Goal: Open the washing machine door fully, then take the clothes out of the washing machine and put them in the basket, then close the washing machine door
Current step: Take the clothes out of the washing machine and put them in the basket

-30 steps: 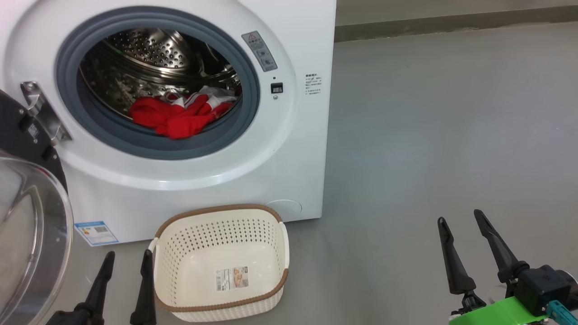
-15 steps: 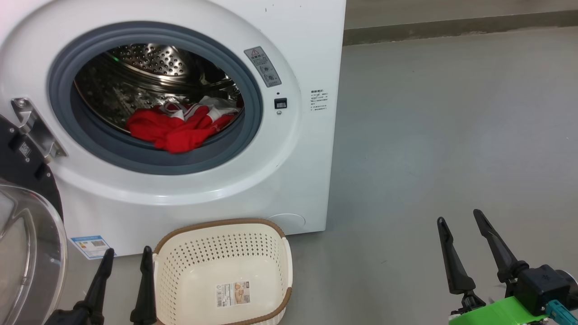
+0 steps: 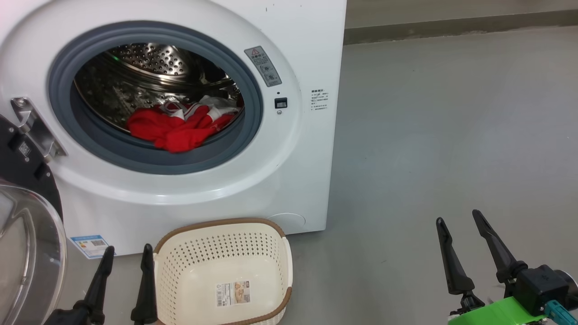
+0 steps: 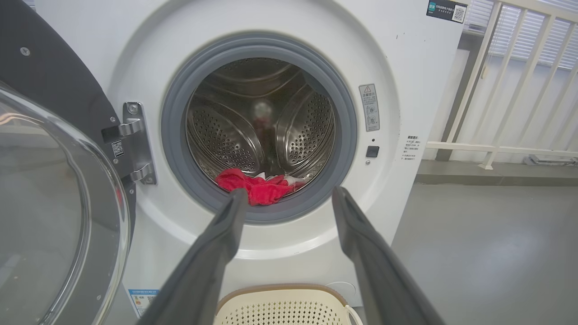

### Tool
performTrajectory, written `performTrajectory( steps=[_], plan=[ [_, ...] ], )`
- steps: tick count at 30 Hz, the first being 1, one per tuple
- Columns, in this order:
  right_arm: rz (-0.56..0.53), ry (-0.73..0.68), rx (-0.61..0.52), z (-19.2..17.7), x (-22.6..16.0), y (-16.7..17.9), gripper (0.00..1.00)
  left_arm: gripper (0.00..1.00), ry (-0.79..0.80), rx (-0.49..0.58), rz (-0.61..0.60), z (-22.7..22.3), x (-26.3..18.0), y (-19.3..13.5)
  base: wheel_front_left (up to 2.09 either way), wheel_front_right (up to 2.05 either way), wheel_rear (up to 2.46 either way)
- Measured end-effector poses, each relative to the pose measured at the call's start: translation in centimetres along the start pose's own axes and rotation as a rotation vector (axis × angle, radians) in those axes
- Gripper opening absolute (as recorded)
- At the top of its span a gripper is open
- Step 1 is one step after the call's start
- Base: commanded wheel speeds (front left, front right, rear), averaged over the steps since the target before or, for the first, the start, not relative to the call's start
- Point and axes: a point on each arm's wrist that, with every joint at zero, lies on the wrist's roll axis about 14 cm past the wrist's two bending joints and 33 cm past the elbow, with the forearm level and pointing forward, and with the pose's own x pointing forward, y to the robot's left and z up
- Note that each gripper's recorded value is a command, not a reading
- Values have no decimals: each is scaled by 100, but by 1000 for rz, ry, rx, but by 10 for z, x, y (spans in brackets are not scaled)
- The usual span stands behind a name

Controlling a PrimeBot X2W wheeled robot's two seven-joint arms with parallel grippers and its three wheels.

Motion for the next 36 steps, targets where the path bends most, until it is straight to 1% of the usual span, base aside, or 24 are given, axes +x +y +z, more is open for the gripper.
performTrajectory(
  steps=[11, 20, 30, 36],
  plan=[
    [1, 19, 0, -6, 2, 0, 100, 100, 10, 0, 3, -4, 2, 0, 0, 0, 0],
    [18, 67, -3, -23, 10, 5, 100, 100, 48, -4, 1, -18, 7, -1, 0, 0, 0],
    [42, 102, -8, -39, 31, 11, 100, 100, 45, -17, 5, -25, 32, -1, 0, 0, 0],
    [54, 139, -4, -55, 41, 15, 100, 100, 32, -14, 5, -28, 54, -1, 0, 0, 0]
  ],
)
